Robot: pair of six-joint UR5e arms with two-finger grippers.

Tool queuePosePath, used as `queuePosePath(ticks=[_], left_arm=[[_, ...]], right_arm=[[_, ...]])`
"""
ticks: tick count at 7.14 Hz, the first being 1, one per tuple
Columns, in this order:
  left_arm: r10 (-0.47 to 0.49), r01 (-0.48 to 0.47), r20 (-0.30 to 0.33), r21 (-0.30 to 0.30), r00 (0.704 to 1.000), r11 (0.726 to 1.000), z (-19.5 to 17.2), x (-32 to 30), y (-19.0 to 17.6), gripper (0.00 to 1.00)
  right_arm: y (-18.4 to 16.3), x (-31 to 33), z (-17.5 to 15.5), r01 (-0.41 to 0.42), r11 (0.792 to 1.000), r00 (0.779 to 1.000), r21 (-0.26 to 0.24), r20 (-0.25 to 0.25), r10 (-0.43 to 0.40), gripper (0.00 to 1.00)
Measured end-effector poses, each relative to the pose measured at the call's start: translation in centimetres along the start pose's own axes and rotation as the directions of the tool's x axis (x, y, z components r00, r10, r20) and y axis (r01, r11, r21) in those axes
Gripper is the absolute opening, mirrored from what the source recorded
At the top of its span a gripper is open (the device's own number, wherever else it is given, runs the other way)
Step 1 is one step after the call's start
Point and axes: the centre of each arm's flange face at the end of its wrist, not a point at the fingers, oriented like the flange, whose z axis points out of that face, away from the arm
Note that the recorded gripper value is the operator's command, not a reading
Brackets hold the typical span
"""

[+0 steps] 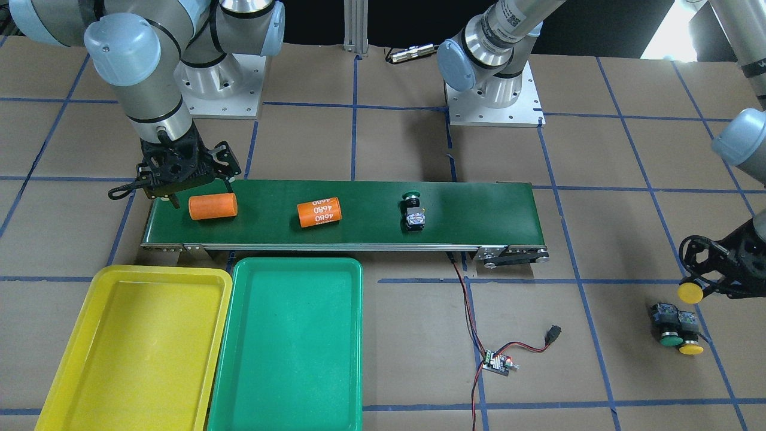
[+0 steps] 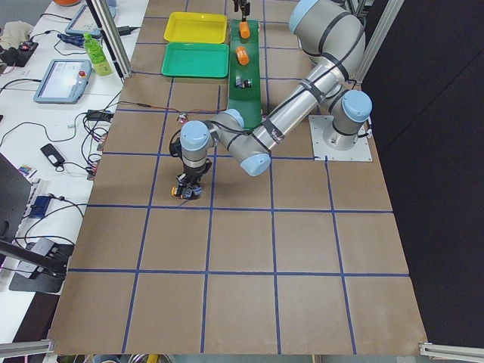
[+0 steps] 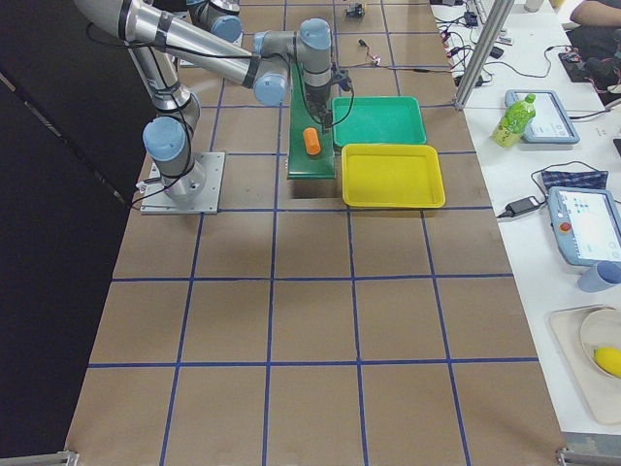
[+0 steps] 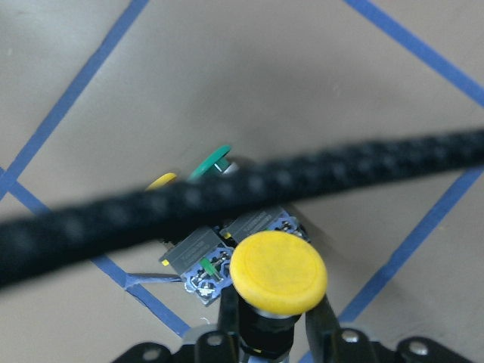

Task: Sort buttons by color to trays
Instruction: 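Place the yellow button on the belt with the left gripper while the right hovers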

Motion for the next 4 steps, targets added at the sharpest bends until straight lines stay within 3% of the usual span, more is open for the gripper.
queuePosePath(ticks=[2, 4], left_arm=[[-0.125, 0.125, -0.037, -0.013, 0.991, 0.992, -3.7, 5.0, -5.1, 0.10], [-0.282, 0.279, -0.072, -0.045, 0.957, 0.959, -4.8, 11.4, -11.5, 0.10]], right_arm=[[0.4, -0.2, -0.2, -0.172, 0.985, 0.985, -0.019, 0.007, 0.172, 1.00], [0.5, -0.4, -0.1, -0.224, 0.974, 0.974, -0.023, 0.008, 0.224, 1.00]])
